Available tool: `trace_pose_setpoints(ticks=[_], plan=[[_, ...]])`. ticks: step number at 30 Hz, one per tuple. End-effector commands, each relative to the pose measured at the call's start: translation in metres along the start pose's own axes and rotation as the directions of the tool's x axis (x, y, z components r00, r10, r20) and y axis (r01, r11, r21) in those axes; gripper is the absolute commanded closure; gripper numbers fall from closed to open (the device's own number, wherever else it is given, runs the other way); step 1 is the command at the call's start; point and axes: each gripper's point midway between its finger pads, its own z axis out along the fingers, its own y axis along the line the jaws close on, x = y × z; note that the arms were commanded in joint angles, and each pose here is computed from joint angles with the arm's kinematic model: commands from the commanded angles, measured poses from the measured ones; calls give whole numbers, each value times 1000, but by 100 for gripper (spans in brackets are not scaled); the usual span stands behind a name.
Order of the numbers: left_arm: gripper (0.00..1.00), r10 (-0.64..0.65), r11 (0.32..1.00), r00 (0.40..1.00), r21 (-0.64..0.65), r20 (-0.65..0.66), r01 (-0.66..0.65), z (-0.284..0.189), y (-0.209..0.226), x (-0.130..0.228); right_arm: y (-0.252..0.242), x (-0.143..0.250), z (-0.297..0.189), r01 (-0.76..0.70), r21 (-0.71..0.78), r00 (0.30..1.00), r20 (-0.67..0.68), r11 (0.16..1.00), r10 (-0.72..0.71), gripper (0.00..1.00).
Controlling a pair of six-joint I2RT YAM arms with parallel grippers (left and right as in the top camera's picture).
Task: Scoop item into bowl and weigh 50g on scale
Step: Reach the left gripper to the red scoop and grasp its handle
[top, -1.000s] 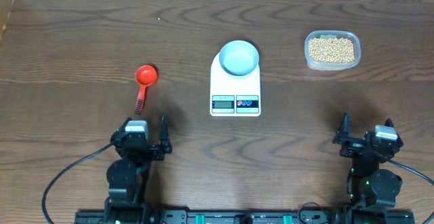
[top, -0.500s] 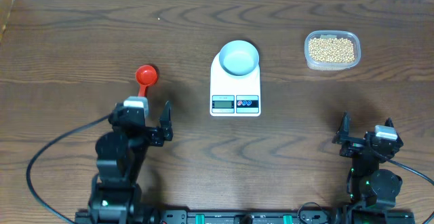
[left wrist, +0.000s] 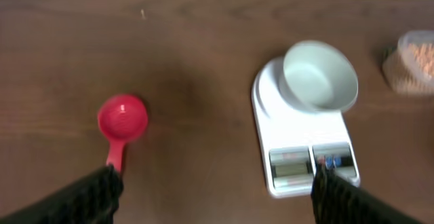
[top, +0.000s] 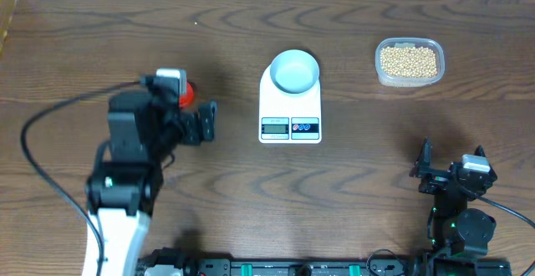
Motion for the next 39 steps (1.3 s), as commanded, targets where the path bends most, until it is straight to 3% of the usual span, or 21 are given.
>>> trace_pose_setpoints(ticks=[1, 10, 15, 25, 33, 39], plan=[[9, 20, 1000, 999, 6, -45, -20, 3, -1, -26, 1, 0, 0, -6, -3, 1000, 2, 1000, 6, 1], [9, -61, 998, 961, -50, -271, 49, 26, 25, -57, 1, 0, 0, -6, -3, 1000, 1, 1000, 6, 1], [9, -114, 992, 953, -86, -281, 94, 50, 53, -66, 1, 0, 0, -6, -3, 1000, 2, 1000, 6, 1], [10, -118, 984, 926, -170, -360, 59, 89, 109, -42, 1, 0, 0, -6, -3, 1000, 2, 1000, 6, 1], [31, -114, 988, 878, -146, -466, 51, 122, 140, -6, 1, 0, 0, -6, -3, 1000, 2, 1000, 6, 1], [41, -120, 989, 852, -140, -510, 56, 149, 151, 16, 1, 0, 0, -6, -3, 1000, 1, 1000, 6, 1]])
